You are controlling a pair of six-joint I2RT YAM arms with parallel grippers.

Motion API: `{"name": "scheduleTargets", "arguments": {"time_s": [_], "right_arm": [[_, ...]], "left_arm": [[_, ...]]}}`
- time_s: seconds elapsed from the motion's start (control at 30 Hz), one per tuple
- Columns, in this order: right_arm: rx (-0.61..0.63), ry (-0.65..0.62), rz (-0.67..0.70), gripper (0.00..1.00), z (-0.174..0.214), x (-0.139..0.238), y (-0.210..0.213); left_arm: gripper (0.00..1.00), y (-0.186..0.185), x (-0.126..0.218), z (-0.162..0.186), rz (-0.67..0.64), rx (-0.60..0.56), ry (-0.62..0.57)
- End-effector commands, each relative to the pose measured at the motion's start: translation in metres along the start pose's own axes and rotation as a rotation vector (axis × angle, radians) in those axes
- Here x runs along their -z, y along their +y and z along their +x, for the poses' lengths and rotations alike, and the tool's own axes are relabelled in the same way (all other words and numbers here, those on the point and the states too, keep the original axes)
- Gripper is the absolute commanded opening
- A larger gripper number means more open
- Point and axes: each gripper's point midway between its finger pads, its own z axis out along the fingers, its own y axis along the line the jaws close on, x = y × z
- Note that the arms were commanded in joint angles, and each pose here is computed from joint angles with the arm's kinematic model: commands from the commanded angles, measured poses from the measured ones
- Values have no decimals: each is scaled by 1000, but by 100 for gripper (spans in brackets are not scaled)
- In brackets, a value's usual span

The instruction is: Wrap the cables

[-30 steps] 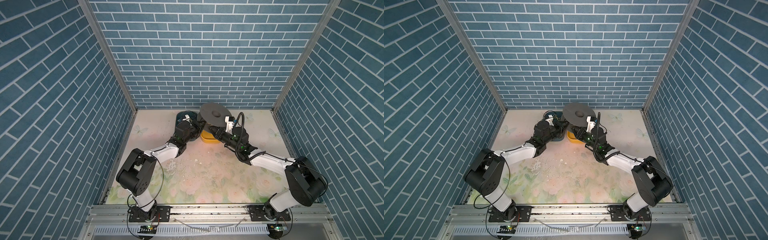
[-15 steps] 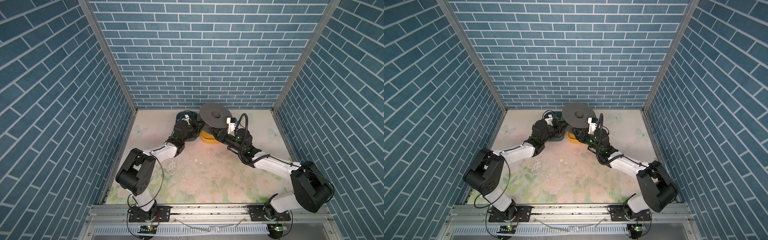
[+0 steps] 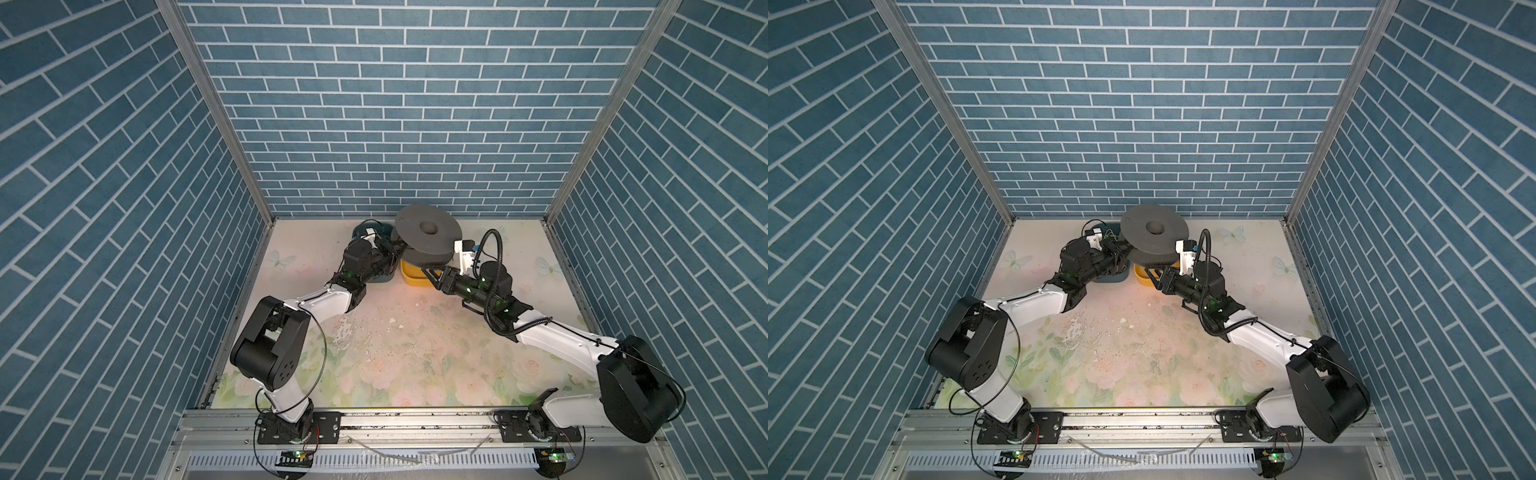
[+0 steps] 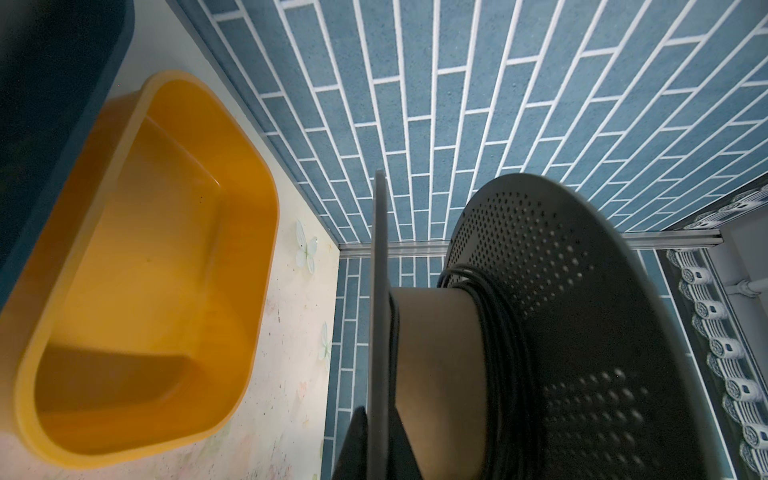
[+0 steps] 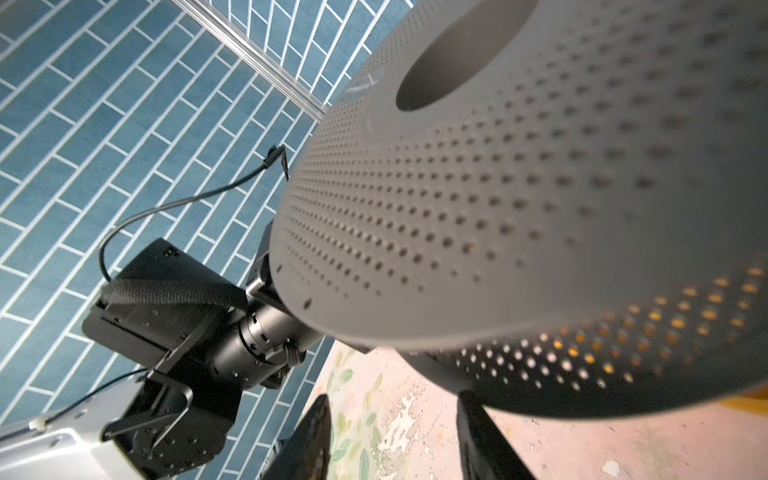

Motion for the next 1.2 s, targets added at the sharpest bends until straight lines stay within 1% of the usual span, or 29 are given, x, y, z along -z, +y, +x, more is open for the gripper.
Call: {"name": "scheduleTargets", "arguments": {"time_s": [0.0, 0.13, 0.43, 0.67, 0.77, 0.97, 1.17], "right_arm": [[59, 65, 54, 54, 14, 15, -12], [56, 76, 84, 56, 15, 28, -20], [17, 47, 119, 56, 1, 64, -36], [-39, 12, 96, 59, -17, 85, -28], [-72, 6, 64, 62, -28, 88, -21], [-175, 15, -3, 66, -50, 87, -13], [-190, -17, -11, 66, -73, 87, -12]], "left_arm": [[0, -59, 11, 0, 191, -47, 12], [0, -59, 13, -2, 192, -49, 13], [0, -53, 20, -7, 183, -48, 20], [0, -46, 24, -4, 182, -53, 39], [0, -44, 23, 0, 189, -56, 62], [0, -36, 26, 8, 195, -60, 88], [0, -31, 27, 18, 202, -66, 131]]}}
